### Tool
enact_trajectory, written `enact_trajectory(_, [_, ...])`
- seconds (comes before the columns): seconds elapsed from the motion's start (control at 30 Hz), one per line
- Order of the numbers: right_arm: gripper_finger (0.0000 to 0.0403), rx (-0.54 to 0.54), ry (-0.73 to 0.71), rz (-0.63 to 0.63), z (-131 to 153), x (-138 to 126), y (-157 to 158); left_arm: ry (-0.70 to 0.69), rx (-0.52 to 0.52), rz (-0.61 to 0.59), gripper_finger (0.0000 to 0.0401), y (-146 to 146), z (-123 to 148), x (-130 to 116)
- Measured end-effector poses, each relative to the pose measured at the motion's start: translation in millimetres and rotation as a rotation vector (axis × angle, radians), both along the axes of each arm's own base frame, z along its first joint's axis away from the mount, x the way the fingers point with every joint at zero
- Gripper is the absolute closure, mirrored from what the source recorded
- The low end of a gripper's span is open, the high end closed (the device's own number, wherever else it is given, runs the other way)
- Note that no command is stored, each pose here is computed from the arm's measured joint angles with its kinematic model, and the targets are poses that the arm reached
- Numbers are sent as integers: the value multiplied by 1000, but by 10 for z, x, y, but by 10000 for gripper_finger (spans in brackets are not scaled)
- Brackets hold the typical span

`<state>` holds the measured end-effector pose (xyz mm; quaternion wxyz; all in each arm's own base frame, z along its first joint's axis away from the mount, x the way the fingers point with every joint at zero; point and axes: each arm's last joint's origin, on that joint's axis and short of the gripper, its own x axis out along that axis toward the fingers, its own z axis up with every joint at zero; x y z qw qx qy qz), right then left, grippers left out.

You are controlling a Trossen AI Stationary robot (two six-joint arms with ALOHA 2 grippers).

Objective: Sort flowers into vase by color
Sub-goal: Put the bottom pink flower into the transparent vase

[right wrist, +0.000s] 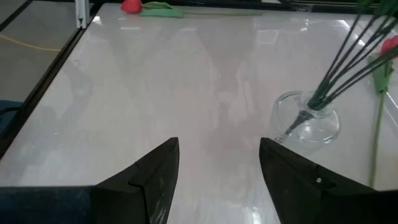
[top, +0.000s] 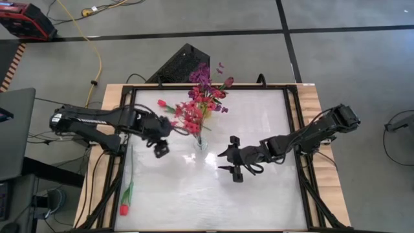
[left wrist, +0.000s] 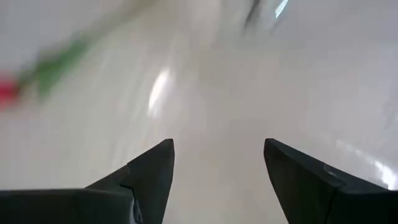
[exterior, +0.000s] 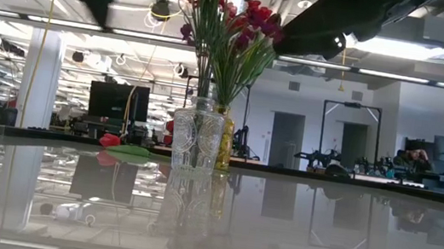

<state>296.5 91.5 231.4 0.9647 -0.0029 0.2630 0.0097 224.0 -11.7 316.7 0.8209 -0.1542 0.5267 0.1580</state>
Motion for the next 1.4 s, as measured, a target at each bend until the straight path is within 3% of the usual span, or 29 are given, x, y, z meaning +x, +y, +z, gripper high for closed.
enact_trajectory(0.2, [154, -8, 0, 10, 0, -5, 17, 329, -132, 159, 164, -208, -165, -321])
enact_trajectory(0.3, [154, -28, 0, 30, -1, -14, 42, 389, -178, 173, 164, -379, -240, -390])
enact_trajectory(0.37, [154, -37, -1, 42, -1, -20, 60, 410, -194, 115, 164, -498, -298, -423])
enact_trajectory(0.47, [154, -50, -1, 58, -1, -29, 86, 448, -162, -32, 164, -639, -404, -496])
enact_trajectory(0.6, [154, -52, -1, 69, -2, -38, 112, 464, -70, -319, 169, -793, -624, -584])
enact_trajectory(0.73, [154, -41, 20, 75, -20, -66, 158, 425, -124, -620, 176, -978, -881, -633])
enact_trajectory(0.8, [154, -34, 32, 79, -31, -84, 186, 432, -142, -712, 180, -1047, -981, -661])
enact_trajectory(0.93, [154, -29, 33, 94, -32, -106, 239, 478, -87, -894, 190, -1174, -1102, -688])
enact_trajectory(1.1, [154, -24, 33, 94, -32, -110, 248, 566, -10, -1204, 200, -1337, -1306, -618])
enact_trajectory(1.3, [154, -3, 34, 80, -32, -109, 246, 819, 9, -1388, 202, -1405, -1603, -613])
enact_trajectory(1.4, [154, 3, 34, 75, -32, -108, 245, 855, -7, -1459, 202, -1418, -1678, -603])
